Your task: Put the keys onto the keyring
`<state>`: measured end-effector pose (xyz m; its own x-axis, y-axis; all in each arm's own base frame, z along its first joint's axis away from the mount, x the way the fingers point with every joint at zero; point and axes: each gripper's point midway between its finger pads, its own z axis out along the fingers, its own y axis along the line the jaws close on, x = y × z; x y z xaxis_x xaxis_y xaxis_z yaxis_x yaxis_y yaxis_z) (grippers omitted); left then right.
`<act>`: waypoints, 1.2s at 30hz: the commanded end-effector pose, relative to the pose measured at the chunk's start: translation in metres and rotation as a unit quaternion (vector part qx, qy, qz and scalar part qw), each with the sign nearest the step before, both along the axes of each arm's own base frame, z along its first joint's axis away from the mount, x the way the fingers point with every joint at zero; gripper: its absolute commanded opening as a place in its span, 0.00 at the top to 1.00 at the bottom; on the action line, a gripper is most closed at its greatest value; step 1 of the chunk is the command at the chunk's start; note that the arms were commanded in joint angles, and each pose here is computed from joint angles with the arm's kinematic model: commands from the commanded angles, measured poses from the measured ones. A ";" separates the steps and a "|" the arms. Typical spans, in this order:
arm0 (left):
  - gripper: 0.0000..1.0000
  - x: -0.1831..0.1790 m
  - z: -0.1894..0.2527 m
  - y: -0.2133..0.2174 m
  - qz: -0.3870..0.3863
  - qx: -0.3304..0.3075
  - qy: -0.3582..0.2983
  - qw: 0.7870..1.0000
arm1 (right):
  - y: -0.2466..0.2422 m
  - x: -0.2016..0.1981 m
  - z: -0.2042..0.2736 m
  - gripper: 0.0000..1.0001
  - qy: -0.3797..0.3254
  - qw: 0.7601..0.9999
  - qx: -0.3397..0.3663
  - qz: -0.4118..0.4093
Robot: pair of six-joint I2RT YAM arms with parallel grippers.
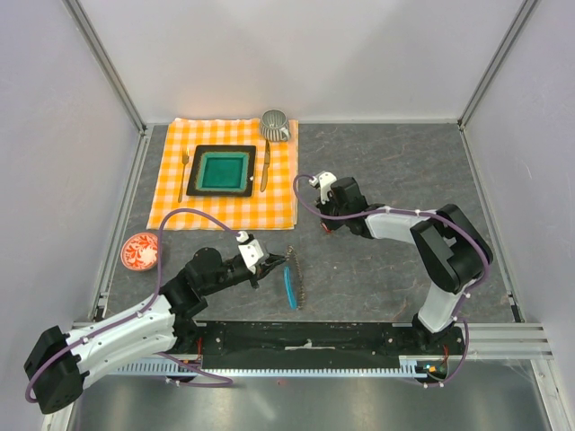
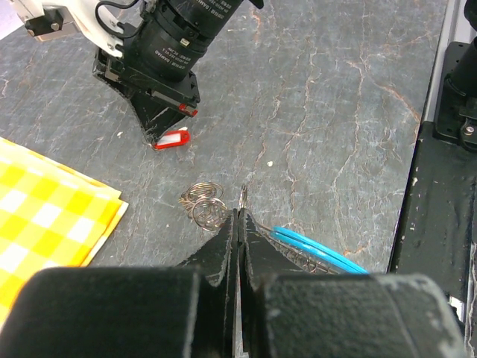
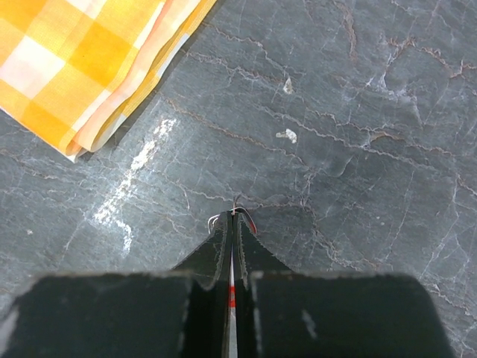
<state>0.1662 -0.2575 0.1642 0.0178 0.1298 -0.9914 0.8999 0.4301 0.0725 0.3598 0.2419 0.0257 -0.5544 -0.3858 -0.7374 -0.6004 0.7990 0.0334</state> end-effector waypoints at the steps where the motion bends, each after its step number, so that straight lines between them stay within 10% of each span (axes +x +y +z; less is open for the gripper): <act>1: 0.98 -0.001 0.028 -0.005 -0.011 -0.025 -0.032 0.999 | 0.007 -0.005 0.029 1.00 -0.022 0.999 0.031 0.016; 36: 0.98 -0.009 0.072 -0.031 -0.079 -0.017 -0.085 0.993 | -0.003 -0.172 0.227 1.00 -0.152 0.957 0.080 0.234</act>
